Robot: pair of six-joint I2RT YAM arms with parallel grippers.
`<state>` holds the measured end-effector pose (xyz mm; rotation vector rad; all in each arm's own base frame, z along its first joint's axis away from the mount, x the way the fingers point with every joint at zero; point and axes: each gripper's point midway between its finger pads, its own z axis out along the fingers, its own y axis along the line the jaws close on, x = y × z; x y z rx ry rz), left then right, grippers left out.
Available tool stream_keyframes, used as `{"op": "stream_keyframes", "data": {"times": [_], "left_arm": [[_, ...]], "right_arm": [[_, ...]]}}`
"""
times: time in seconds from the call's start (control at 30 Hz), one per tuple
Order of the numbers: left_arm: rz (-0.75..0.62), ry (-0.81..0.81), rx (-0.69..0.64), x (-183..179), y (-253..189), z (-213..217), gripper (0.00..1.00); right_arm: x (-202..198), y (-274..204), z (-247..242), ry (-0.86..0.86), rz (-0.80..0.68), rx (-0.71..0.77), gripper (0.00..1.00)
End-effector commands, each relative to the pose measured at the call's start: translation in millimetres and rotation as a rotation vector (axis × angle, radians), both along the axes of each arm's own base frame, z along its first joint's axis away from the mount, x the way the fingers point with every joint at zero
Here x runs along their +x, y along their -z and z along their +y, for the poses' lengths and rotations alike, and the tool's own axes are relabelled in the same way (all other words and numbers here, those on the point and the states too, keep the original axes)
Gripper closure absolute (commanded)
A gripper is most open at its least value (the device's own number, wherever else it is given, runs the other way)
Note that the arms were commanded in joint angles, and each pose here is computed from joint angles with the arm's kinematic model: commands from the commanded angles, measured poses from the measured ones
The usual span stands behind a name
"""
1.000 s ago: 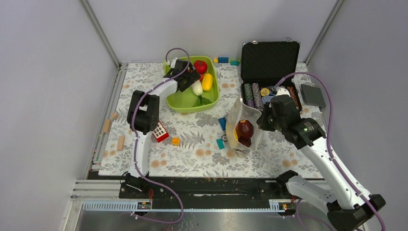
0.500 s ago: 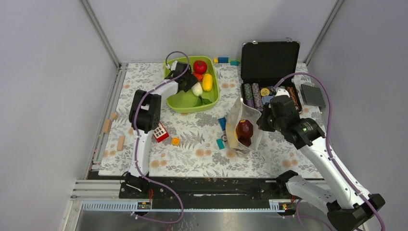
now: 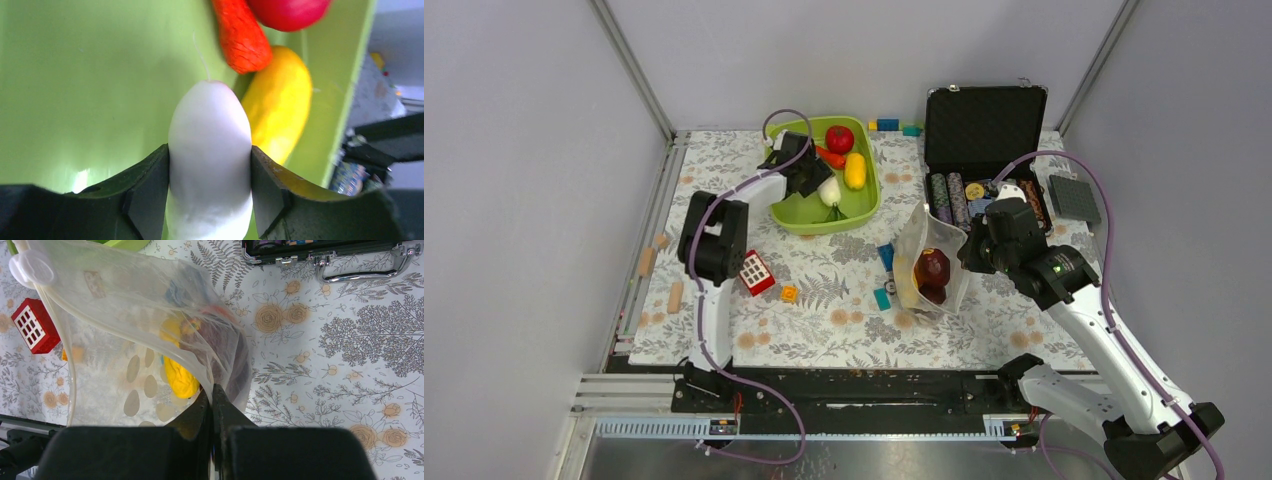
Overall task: Place the food in the zip-top bag and seal the zipper
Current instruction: Pick up the fake vegetable from the bin, then place the fake vegetable in the zipper food storage bag.
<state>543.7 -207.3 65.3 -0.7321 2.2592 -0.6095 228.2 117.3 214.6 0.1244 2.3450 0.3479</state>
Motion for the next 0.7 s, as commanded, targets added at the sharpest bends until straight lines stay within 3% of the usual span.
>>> {"op": "stream_keyframes", "data": {"times": [0.0, 0.2, 0.37, 0.47, 0.67], "left_arm": [[-0.276, 0.088, -0.114, -10.1, -127.2, -12.3, 1.00], [-0.505, 0.336, -0.182, -79.8, -215.9, -54.3, 1.00], [-0.777, 0.657, -0.208, -177.1, -292.8, -111.0, 0.98], [-0.916, 0.737, -0.188, -220.3, -323.2, -125.5, 0.93], [-1.029, 0.859, -0.210, -277.3, -347.8, -154.9, 0.93]], "right_arm": [[5.8, -2.8, -4.8, 0.021, -0.035, -0.014, 1.00], [4.3, -3.2, -1.8, 0.007, -0.030, -0.002, 1.00], [3.1, -3.7, 0.8, -0.004, -0.027, 0.010, 1.00], [2.9, -4.0, 1.6, -0.004, -0.029, 0.016, 1.00], [2.8, -3.6, 3.9, -0.012, -0.026, 0.025, 1.00]]}}
